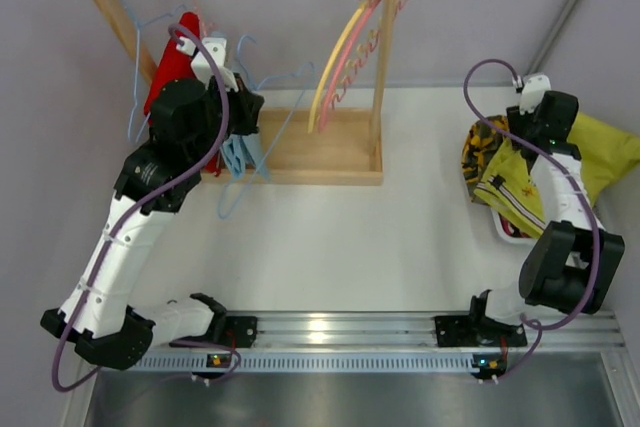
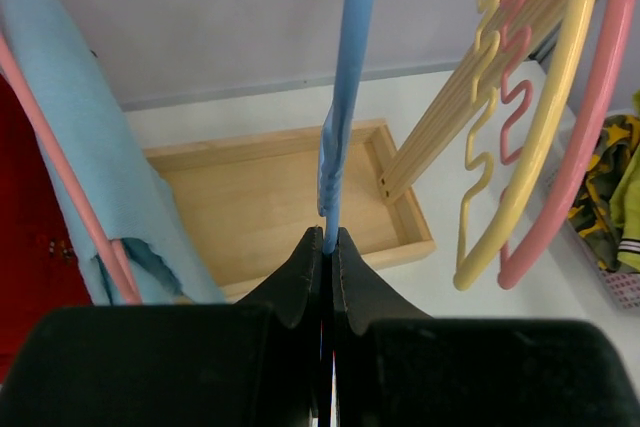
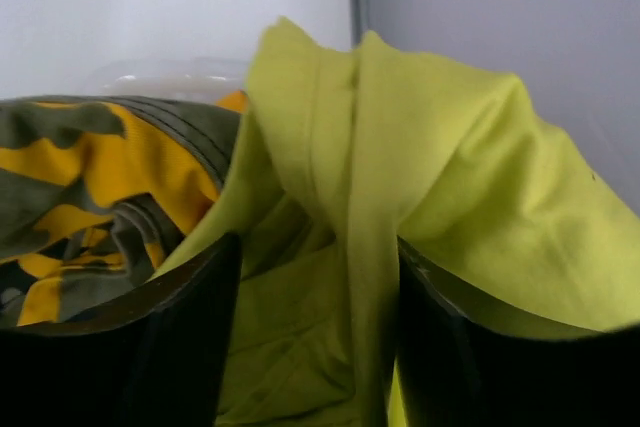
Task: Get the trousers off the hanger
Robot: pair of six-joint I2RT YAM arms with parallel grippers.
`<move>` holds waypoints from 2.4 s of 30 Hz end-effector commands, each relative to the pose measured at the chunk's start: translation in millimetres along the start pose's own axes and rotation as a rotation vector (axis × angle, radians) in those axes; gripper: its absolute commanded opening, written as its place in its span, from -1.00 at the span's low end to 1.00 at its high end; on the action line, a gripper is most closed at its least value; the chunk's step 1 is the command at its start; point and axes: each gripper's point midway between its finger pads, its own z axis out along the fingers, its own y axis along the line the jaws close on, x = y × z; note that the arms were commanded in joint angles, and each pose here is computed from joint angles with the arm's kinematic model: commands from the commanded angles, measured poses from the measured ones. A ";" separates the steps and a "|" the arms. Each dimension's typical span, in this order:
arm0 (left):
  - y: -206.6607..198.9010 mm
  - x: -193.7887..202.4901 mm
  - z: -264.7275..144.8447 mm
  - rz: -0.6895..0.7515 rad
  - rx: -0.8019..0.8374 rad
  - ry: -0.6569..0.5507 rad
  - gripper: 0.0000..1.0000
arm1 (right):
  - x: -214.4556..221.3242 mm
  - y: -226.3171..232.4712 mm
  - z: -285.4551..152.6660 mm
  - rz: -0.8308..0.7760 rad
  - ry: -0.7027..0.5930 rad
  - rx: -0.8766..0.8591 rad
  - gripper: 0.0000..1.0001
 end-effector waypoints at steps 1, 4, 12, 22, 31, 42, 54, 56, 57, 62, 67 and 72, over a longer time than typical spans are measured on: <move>4.8 -31.7 -1.1 0.097 -0.019 -0.125 -1.00 | -36.6 10.5 -15.6 0.071 -0.091 -0.125 0.21; -1.0 -47.2 2.7 0.119 0.000 -0.159 -1.00 | -55.8 8.1 -35.2 0.096 -0.137 -0.153 0.74; -9.6 -90.5 31.2 0.158 -0.017 -0.239 -1.00 | -96.6 -0.8 -95.5 0.138 -0.252 -0.182 0.99; -25.3 -129.9 75.3 0.141 -0.013 -0.348 -1.00 | -106.9 -1.3 -139.0 0.159 -0.302 -0.201 0.99; -41.5 -125.7 124.8 0.121 -0.016 -0.358 -1.00 | -106.7 0.2 -152.0 0.167 -0.320 -0.205 0.99; -76.3 -92.3 172.9 0.143 -0.016 -0.342 -1.00 | -97.9 5.6 -160.9 0.154 -0.330 -0.211 0.99; -72.8 -68.3 225.0 0.181 -0.051 -0.337 -1.00 | -91.0 6.6 -165.7 0.124 -0.343 -0.200 0.99; -70.5 -68.9 229.0 0.180 -0.055 -0.344 -1.00 | -89.3 7.4 -164.3 0.121 -0.339 -0.201 0.99; -69.5 -67.2 232.2 0.183 -0.059 -0.343 -1.00 | -88.5 6.7 -164.4 0.122 -0.338 -0.199 0.99; -63.9 -62.0 244.3 0.186 -0.076 -0.345 -1.00 | -89.5 5.7 -165.3 0.119 -0.343 -0.198 0.99; -63.0 -60.8 246.1 0.187 -0.078 -0.346 -1.00 | -88.6 6.7 -164.5 0.118 -0.340 -0.202 0.99; -60.4 -62.2 239.2 0.180 -0.086 -0.342 -1.00 | -90.0 8.7 -166.2 0.119 -0.348 -0.214 0.99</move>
